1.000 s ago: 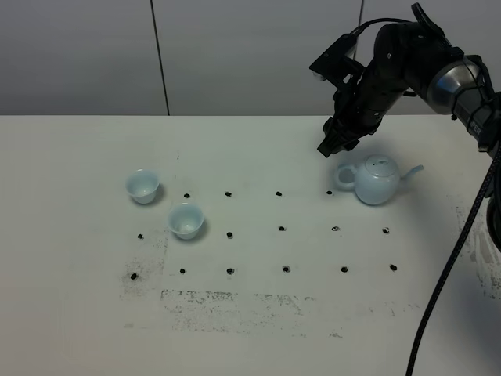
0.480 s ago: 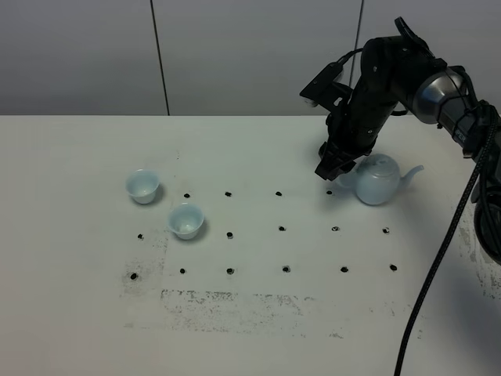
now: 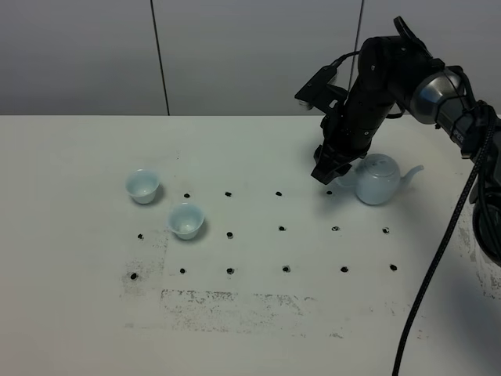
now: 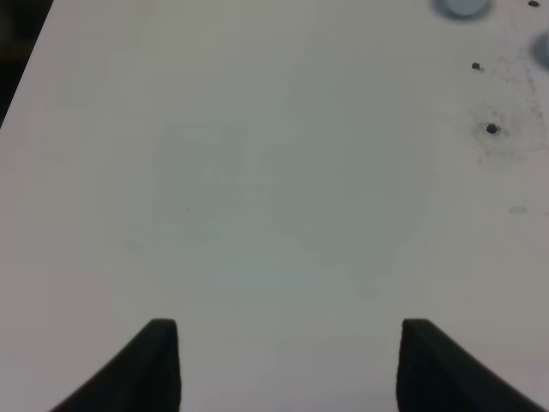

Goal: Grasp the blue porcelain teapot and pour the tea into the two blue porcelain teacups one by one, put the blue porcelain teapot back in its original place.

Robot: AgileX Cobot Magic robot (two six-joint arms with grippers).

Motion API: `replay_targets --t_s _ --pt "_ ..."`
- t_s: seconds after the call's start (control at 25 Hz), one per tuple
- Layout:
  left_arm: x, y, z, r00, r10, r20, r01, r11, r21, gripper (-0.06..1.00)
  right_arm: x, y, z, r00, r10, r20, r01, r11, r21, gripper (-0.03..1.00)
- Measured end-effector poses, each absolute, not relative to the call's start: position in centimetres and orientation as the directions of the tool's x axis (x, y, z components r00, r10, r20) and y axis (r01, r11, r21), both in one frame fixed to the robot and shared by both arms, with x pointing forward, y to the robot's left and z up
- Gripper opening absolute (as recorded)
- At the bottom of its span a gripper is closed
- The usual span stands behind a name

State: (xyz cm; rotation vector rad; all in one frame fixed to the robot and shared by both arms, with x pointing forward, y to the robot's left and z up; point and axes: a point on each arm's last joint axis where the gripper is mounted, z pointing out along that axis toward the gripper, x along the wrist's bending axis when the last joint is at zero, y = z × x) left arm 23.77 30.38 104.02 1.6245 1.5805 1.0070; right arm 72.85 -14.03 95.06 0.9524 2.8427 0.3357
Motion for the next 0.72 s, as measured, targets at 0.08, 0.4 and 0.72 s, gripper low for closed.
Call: replay_targets --t_s 0.08,0.4,0.72 --pt "23.8 30.4 104.0 -0.022 0.996 0.084 0.497 -0.063 0.865 0.52 72.8 -14.0 95.1 -0.794 0.606 -0.044 0.579 0.776 0.251 0.43" --pt "23.8 30.4 104.0 -0.022 0.996 0.084 0.497 -0.063 0.865 0.52 72.9 -14.0 95.1 -0.793 0.606 -0.051 0.576 0.776 0.258 0.43" --pt "23.8 30.4 104.0 -0.022 0.996 0.084 0.497 -0.063 0.865 0.52 73.5 -12.6 97.5 -0.75 0.64 -0.166 0.529 0.732 0.43 0.43"
